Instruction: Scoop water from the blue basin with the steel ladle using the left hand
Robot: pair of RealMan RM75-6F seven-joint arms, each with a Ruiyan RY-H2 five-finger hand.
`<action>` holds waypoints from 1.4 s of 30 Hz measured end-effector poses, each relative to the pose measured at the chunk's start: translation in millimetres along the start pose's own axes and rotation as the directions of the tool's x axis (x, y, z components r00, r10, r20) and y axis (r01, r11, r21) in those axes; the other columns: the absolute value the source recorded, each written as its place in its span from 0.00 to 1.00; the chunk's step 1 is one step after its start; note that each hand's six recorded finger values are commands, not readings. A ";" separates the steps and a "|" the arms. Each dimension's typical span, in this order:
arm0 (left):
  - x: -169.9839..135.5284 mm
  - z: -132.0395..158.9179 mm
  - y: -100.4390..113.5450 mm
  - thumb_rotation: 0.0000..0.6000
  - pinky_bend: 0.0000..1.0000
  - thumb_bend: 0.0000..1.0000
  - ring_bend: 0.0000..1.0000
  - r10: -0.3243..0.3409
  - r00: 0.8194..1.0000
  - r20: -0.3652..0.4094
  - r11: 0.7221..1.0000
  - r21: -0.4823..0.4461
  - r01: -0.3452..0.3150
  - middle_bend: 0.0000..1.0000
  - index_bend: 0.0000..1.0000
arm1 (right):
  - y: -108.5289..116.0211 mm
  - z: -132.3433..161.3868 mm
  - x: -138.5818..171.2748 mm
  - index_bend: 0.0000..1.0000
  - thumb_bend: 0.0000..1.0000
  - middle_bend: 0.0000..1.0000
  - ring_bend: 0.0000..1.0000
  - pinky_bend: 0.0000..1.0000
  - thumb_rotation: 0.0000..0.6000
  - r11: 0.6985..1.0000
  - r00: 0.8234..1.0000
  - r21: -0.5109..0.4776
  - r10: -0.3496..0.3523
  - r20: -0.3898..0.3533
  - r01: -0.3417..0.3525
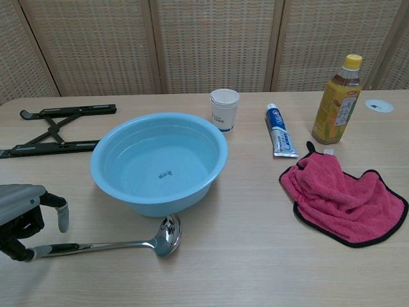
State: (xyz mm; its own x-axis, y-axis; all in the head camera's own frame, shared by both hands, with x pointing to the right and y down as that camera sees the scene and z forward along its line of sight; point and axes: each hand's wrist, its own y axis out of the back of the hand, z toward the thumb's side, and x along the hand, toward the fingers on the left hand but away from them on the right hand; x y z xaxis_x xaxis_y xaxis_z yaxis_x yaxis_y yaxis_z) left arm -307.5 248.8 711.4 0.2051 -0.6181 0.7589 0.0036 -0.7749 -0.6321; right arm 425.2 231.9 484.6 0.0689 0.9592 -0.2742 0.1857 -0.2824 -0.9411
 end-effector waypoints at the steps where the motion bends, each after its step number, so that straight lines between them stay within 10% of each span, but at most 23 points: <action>1: 3.1 2.2 -1.9 1.00 0.96 0.36 0.88 -0.003 1.000 -0.002 1.000 0.003 0.003 0.93 0.45 | -0.2 0.0 0.0 0.00 0.00 0.00 0.00 0.00 1.00 1.000 1.000 0.001 0.001 0.000 -0.001; 42: 21.5 23.3 -24.6 1.00 0.94 0.37 0.88 -0.030 1.000 0.005 0.999 0.025 0.030 0.92 0.52 | -2.2 -3.0 -2.8 0.00 0.00 0.00 0.00 0.00 1.00 1.000 1.000 -0.002 0.012 0.012 -0.012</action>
State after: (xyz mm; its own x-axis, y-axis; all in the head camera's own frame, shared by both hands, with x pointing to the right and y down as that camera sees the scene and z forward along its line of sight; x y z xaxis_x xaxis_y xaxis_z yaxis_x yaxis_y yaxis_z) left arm -280.4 257.7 739.6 0.2097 -0.5938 0.7768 0.0340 -0.7895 -0.6127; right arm 427.5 229.8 488.0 0.0594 0.9559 -0.2878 0.1871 -0.2938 -0.9374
